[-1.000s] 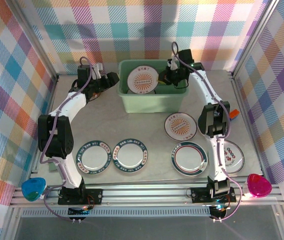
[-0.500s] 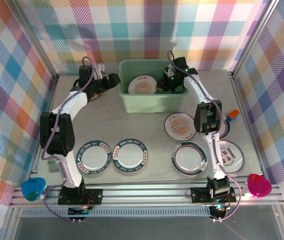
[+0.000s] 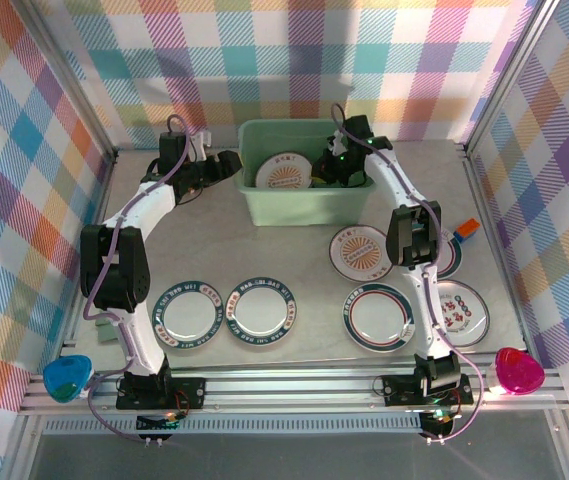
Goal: Place the plates into the plastic bin on the countertop
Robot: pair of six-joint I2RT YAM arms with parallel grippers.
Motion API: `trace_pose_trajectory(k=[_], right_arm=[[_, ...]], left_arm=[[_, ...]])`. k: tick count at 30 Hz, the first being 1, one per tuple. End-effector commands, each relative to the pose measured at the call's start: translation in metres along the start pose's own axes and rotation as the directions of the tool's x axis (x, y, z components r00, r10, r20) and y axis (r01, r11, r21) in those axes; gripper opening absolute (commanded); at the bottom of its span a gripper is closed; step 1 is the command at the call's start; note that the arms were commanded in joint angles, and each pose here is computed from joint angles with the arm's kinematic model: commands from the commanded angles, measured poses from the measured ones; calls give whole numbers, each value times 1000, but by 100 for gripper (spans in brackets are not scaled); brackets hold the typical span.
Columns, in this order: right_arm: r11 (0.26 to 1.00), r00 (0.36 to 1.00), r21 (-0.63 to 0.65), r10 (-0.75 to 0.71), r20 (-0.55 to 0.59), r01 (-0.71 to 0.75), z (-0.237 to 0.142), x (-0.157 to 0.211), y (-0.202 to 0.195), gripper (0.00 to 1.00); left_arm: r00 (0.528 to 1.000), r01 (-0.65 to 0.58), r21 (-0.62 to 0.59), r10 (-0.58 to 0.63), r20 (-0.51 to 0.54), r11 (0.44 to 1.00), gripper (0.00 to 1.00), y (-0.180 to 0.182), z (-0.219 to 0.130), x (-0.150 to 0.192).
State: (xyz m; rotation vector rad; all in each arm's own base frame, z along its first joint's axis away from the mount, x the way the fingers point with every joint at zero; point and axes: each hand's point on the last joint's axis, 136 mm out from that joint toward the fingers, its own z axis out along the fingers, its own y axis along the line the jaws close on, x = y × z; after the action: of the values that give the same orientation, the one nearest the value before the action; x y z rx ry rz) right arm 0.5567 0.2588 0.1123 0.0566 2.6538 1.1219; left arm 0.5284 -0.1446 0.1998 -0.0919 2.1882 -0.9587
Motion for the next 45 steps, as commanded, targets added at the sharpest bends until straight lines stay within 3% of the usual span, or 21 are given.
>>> trace_pose_trajectory(k=[1, 15, 31, 39, 41, 45], right_arm=[[1000, 1000, -6, 0, -17, -1, 8, 3, 2, 3], [999, 1000, 50, 6, -14, -5, 13, 4, -6, 10], [1000, 1000, 17, -23, 19, 22, -6, -2, 17, 60], [996, 996, 58, -68, 58, 65, -26, -5, 26, 79], [994, 994, 68, -86, 71, 81, -31, -7, 28, 88], [991, 989, 76, -113, 92, 106, -40, -10, 34, 93]], left_arm=[[1000, -30, 5, 30, 9, 1000, 75, -5, -4, -7], [999, -45, 6, 45, 13, 999, 75, -8, -13, 1], [997, -67, -1, 67, 42, 998, 75, -18, -34, 4], [996, -59, -17, 60, 63, 998, 75, -20, -48, 8], [995, -60, -23, 61, 75, 998, 75, -22, -54, 10], [994, -59, -36, 62, 85, 998, 75, -24, -64, 18]])
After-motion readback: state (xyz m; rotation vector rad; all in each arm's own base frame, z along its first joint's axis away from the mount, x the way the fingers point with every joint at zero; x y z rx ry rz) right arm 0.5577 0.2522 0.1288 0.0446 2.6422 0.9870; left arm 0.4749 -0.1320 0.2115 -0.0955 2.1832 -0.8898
